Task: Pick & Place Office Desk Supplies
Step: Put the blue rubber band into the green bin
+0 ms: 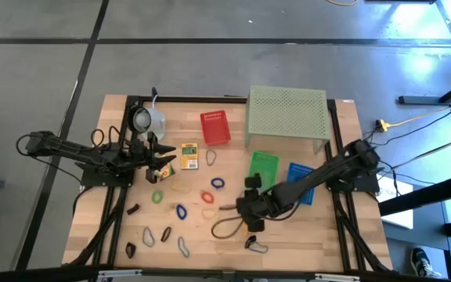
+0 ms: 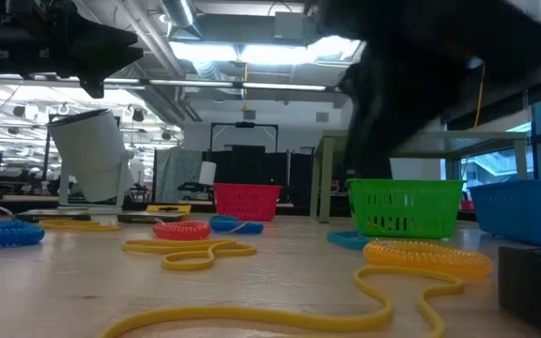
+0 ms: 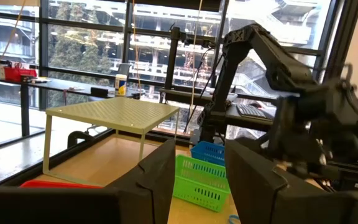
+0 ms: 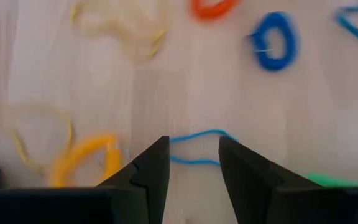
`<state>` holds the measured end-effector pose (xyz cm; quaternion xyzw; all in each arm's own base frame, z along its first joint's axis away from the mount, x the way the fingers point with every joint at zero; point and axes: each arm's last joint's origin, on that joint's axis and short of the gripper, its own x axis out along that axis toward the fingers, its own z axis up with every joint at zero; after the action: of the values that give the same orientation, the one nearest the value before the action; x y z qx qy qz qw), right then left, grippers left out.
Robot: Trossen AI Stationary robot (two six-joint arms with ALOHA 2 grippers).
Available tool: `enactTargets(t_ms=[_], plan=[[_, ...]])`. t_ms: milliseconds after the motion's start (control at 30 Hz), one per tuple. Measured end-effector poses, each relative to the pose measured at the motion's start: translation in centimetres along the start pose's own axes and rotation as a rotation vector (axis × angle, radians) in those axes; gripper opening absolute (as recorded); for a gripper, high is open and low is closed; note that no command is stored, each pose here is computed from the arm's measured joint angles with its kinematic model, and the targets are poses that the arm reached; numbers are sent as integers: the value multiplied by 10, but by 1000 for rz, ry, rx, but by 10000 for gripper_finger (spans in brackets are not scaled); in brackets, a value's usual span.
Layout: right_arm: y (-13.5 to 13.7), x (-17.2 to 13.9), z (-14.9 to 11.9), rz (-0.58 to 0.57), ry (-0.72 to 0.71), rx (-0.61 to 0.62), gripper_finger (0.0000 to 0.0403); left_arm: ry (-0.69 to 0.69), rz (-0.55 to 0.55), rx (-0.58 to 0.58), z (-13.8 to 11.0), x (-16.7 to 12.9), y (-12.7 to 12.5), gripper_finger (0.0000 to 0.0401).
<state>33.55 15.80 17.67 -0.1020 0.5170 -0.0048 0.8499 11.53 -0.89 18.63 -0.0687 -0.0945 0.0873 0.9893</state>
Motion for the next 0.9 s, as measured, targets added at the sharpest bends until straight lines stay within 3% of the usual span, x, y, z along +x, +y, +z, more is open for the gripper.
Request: enactTargets(t_ms=[100,200,333,467,633,900], plan=[[6,12,-2,6,15,-192,139,0,0,0,0,0,0,132],[11,26,-7,36,51,-304,139,0,0,0,0,0,0,132],[14,42,-12,82,98,-325,139,0,0,0,0,0,0,132],[15,47,-13,49,104,-329,139,0,0,0,0,0,0,132],[14,48,-12,10,95,-308,139,0,0,0,0,0,0,132],[5,51,-11,25,121,2,139,0,0,0,0,0,0,132]])
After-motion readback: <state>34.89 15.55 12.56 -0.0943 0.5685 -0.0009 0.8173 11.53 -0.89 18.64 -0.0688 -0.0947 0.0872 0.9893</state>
